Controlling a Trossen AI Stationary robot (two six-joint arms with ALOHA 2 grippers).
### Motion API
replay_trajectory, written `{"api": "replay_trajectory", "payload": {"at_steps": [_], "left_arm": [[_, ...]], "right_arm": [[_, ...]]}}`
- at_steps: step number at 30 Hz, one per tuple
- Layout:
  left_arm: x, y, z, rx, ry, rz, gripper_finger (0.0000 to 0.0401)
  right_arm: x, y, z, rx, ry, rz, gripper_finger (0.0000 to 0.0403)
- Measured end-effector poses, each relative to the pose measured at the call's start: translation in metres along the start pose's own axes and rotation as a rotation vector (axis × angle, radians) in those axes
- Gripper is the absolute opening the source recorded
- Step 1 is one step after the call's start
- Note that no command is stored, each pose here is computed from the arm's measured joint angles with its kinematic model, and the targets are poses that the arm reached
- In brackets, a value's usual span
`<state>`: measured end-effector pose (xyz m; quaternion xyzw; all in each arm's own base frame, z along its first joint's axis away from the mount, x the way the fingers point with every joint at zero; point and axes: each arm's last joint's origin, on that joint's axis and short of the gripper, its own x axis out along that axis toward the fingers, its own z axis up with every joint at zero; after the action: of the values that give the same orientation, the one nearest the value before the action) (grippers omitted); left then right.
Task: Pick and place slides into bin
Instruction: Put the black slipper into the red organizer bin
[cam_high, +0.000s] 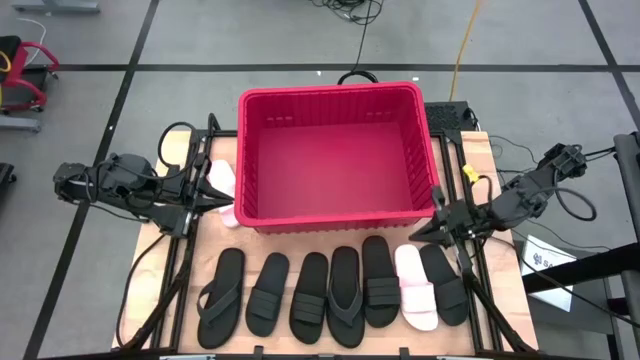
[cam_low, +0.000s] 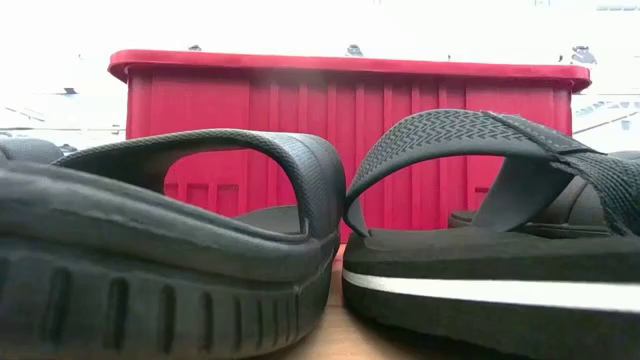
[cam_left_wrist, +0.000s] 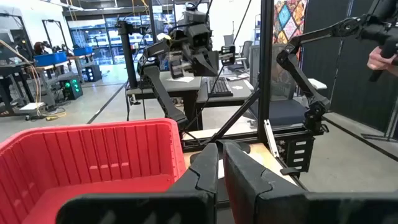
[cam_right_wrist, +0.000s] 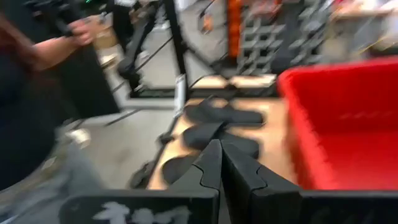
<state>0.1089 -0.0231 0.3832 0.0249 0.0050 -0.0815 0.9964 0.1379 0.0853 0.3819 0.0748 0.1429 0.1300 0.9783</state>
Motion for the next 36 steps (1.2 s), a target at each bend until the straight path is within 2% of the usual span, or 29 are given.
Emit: {"api": "replay_trajectory", "payload": {"at_steps": [4, 14, 26, 36], "left_arm": [[0.001, 0.000, 0.000, 0.001, 0.004, 0.000, 0.0026], [0.002, 0.001, -0.001, 0.061, 0.016, 0.033, 0.0026], [0.002, 0.001, -0.001, 0.078, 0.018, 0.044, 0.0026], [0.002, 0.001, -0.002, 0.076, 0.018, 0.044, 0.0026]], "right_arm": [[0.001, 0.000, -0.008, 0.096, 0.108, 0.059, 0.0000], [-0.001, -0.002, -0.033, 0.370, 0.427, 0.074, 0.0000], [0.006, -0.001, -0.057, 0.407, 0.783, 0.079, 0.0000], [0.020, 0.004, -0.069, 0.427, 0.971, 0.113, 0.0000]]}}
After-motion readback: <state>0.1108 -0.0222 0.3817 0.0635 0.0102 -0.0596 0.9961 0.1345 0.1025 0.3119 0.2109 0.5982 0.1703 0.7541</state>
